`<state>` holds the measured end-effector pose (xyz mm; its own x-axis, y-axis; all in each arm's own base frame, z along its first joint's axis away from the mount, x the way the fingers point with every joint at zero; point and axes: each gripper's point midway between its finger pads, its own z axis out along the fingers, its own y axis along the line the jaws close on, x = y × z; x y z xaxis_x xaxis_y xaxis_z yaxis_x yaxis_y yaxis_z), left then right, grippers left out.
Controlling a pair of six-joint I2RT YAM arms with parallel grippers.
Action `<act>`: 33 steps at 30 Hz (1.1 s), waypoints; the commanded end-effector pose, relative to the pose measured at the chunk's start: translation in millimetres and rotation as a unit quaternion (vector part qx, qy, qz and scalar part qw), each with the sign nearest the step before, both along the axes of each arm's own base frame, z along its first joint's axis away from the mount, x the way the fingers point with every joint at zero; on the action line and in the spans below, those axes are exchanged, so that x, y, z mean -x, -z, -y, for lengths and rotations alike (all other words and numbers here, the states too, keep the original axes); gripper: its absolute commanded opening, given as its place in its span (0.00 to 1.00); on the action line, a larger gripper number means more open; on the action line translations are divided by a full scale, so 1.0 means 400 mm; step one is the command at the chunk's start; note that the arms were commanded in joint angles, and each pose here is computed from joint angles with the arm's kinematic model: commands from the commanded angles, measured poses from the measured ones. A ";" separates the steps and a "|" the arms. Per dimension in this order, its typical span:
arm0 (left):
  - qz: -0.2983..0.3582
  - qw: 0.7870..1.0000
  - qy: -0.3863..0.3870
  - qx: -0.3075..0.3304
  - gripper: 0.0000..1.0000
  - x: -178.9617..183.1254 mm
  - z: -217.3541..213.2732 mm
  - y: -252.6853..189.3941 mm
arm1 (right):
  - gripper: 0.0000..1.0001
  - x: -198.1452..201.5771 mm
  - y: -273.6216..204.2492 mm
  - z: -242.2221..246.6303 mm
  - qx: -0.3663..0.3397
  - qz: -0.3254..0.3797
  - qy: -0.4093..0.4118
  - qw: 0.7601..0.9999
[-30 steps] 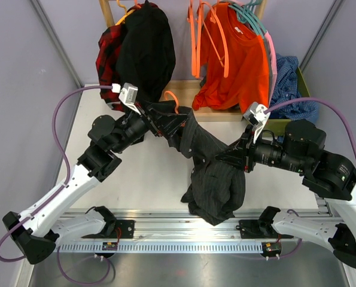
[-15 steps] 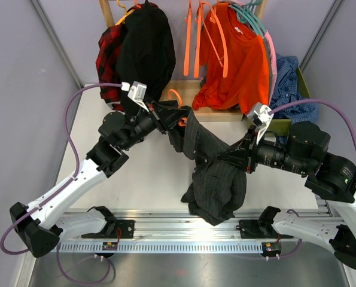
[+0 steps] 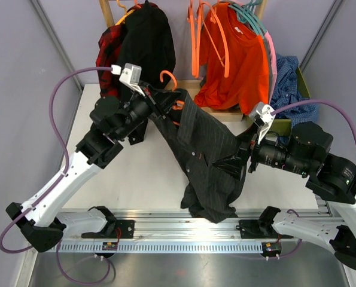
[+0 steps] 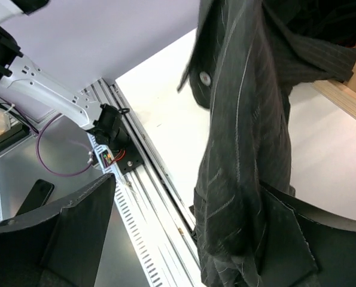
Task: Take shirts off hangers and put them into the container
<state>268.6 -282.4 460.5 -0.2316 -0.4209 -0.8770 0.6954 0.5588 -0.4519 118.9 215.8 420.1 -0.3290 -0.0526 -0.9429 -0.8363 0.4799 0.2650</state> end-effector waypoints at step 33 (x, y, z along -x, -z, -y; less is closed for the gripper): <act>0.085 0.941 -0.327 0.016 0.00 -0.048 -0.364 -0.252 | 0.00 -0.089 0.016 0.161 0.046 0.040 0.186 0.981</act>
<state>303.8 -203.2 496.5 -0.0139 -0.3554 -0.9346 0.3971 0.8559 -0.3313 149.4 180.2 409.6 -0.2930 -0.0386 -0.9553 -0.7003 0.6889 0.1869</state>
